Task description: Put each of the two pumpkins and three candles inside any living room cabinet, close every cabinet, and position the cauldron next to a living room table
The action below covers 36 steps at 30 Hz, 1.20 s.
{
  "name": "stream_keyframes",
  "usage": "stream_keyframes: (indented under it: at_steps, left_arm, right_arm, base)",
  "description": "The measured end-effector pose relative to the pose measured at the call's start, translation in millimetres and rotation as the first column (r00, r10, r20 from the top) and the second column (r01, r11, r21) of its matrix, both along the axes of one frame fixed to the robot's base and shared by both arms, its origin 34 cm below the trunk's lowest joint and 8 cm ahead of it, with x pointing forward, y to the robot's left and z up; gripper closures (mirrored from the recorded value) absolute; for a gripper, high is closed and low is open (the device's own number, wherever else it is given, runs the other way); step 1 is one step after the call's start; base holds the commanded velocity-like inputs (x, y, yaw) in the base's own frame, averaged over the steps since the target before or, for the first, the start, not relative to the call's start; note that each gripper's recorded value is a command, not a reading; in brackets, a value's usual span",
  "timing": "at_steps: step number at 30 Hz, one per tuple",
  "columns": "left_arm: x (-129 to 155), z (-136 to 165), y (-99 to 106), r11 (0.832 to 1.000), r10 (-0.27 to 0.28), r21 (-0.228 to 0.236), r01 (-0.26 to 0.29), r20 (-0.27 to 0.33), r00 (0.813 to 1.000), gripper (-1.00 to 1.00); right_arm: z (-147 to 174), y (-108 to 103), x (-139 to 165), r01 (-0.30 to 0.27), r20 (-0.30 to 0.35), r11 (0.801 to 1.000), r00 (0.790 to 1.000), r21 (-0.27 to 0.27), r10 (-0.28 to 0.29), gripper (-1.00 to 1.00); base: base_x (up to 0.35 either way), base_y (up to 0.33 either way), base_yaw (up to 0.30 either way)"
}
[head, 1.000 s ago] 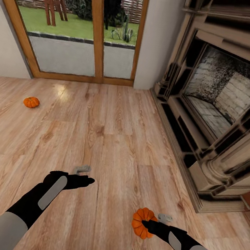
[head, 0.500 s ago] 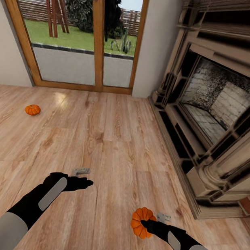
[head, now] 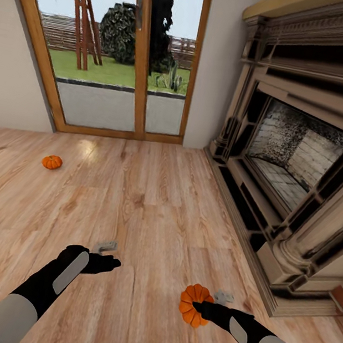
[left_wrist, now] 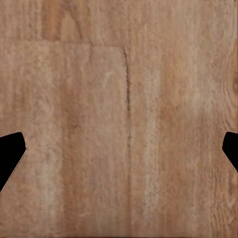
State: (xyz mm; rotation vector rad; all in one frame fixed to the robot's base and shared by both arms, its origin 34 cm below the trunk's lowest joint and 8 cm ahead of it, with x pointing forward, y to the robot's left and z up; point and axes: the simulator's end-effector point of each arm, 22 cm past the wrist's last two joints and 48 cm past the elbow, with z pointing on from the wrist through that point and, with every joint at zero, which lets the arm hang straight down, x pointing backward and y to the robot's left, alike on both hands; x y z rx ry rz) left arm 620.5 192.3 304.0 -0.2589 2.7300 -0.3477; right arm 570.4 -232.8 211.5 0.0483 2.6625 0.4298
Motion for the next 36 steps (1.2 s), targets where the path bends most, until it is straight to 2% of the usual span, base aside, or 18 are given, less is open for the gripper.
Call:
stream_keyframes:
  at_steps: [7, 8, 11, 15, 18, 24, 30, 36]
  left_arm:
    - [0.1, 11.1, 8.4, 1.0, 0.021, 0.005, -0.021, 0.01, 1.0, -1.0]
    - [-5.4, 5.4, 19.3, 0.999, 0.03, 0.022, -0.03, -0.006, 1.0, -1.0]
    - [-8.8, 2.2, 34.9, 0.998, 0.054, 0.043, -0.054, -0.003, 0.999, -1.0]
    - [-31.1, -26.8, 62.9, 0.988, 0.13, 0.085, -0.128, -0.025, 0.991, -1.0]
    - [-38.1, -33.3, 73.9, 0.982, 0.161, 0.1, -0.159, -0.014, 0.987, -1.0]
    - [-35.2, -24.8, 75.7, 0.981, 0.17, 0.092, -0.171, 0.021, 0.985, -1.0]
    - [-36.4, -25.1, 73.7, 0.981, 0.172, 0.09, -0.173, 0.021, 0.985, -1.0]
    - [-47.8, -38.5, 84.4, 0.973, 0.201, 0.113, -0.202, 0.016, 0.979, -1.0]
  right_arm:
    - [22.1, 10.6, 12.4, -0.068, 0.052, 0.997, 0.996, -0.02, 0.069, 1.0]
    - [28.2, 19.8, 16.3, -0.083, 0.066, 0.997, 0.994, -0.005, 0.083, 1.0]
    - [39.3, 24.6, 22.4, -0.089, 0.089, 0.996, 0.992, 0.002, 0.089, 1.0]
    - [53.6, 33.7, 29.8, -0.099, 0.119, 0.995, 0.988, 0.01, 0.097, 1.0]
    - [63.1, 36.2, 33.9, -0.103, 0.136, 0.995, 0.986, 0.011, 0.1, 1.0]
    - [79.0, 35.8, 40.2, -0.107, 0.165, 0.994, 0.981, 0.007, 0.105, 1.0]
    - [81.3, 34.5, 41.2, -0.105, 0.169, 0.994, 0.98, 0.007, 0.102, 1.0]
    - [81.6, 34.6, 41.3, -0.104, 0.169, 0.995, 0.98, 0.007, 0.101, 1.0]
  base:
    - [0.0, 0.0, 0.13]
    - [0.0, 0.0, 0.131]
    - [0.0, 0.0, 0.131]
    - [0.0, 0.0, 0.131]
    - [0.0, 0.0, 0.129]
    - [0.0, 0.0, 0.117]
    - [0.0, 0.0, 0.04]
    - [0.0, 0.0, 0.004]
